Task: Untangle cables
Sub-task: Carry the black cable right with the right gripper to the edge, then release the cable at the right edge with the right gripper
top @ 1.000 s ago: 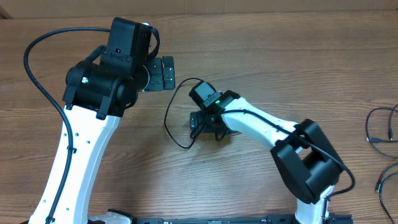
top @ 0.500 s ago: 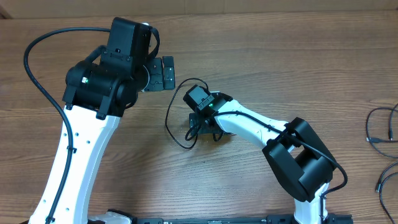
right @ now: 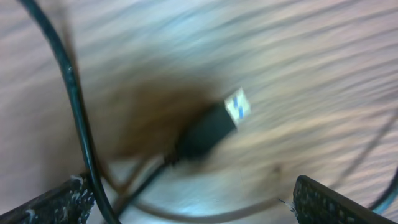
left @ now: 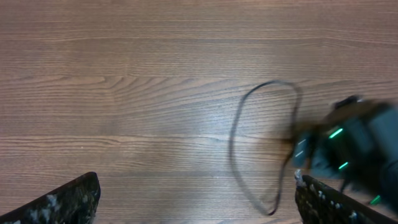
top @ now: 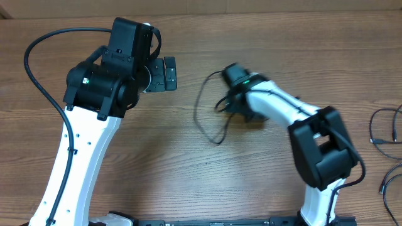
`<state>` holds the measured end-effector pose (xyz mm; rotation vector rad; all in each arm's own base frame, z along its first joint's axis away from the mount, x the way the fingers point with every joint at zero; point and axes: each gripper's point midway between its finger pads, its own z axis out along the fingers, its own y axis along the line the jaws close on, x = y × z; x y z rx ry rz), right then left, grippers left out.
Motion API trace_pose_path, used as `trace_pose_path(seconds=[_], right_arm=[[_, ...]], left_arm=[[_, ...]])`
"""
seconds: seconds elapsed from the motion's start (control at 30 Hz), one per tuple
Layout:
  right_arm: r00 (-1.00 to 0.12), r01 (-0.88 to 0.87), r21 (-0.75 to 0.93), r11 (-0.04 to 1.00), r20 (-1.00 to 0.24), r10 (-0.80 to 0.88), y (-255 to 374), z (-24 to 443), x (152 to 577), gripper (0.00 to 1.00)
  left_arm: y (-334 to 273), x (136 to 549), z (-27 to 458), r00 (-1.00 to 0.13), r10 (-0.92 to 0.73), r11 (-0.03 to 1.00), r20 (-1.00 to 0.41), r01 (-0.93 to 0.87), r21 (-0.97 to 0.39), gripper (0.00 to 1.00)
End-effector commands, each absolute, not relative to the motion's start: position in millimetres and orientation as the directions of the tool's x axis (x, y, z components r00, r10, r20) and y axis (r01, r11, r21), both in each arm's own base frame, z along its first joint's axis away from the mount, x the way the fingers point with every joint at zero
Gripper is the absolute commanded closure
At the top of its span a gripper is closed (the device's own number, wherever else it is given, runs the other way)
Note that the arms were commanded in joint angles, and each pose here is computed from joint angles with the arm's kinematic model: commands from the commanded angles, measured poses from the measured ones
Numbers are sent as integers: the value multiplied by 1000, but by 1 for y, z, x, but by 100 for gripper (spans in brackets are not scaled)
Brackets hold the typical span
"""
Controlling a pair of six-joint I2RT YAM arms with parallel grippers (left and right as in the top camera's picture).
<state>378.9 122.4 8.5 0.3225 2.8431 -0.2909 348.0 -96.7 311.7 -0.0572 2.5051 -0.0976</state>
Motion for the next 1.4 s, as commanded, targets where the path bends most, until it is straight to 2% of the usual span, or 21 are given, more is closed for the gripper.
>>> trace_pose_path(seconds=[0.0, 0.17, 0.27, 0.37, 0.5, 0.63, 0.8, 0.9, 1.0, 1.03, 1.2, 1.37], right_arm=[[-950, 282, -280, 917, -211, 228, 47, -20, 379, 0], [-878, 462, -257, 849, -265, 398, -54, -19, 399, 0], [-774, 620, -205, 758, -321, 546, -130, -17, 400, 0], [-637, 748, -68, 660, -352, 686, -193, -17, 396, 0], [-458, 838, 158, 522, -315, 831, -257, -16, 376, 0], [-396, 829, 301, 471, -277, 875, -275, -9, 372, 2], [-423, 792, 343, 505, -289, 859, -273, 15, 394, 4], [-473, 756, 346, 556, -299, 829, -267, 42, 408, 10], [-485, 731, 351, 586, -337, 807, -267, 94, 420, 12], [-477, 718, 358, 597, -370, 797, -267, 130, 423, 14], [-500, 654, 330, 681, -487, 716, -248, 222, 410, 15], [-591, 551, 295, 780, -523, 615, -179, 284, 370, 22]], left_arm=[[-98, 348, 316, -798, -81, 994, -598, -24, -102, 0], [-98, 348, 316, -798, -81, 994, -598, -24, -102, 0], [-98, 348, 317, -798, -81, 994, -598, -24, -102, 0], [-98, 348, 317, -798, -81, 994, -598, -24, -102, 0], [-98, 348, 317, -798, -81, 994, -598, -24, -102, 0], [-98, 348, 316, -798, -81, 994, -598, -24, -102, 0], [-98, 348, 316, -798, -81, 994, -598, -24, -102, 0], [-98, 348, 317, -798, -81, 994, -598, -24, -102, 0], [-98, 348, 316, -798, -81, 994, -598, -24, -102, 0], [-98, 348, 317, -798, -81, 994, -598, -24, -102, 0], [-98, 348, 317, -798, -81, 994, -598, -24, -102, 0], [-98, 348, 317, -798, -81, 994, -598, -24, -102, 0]])
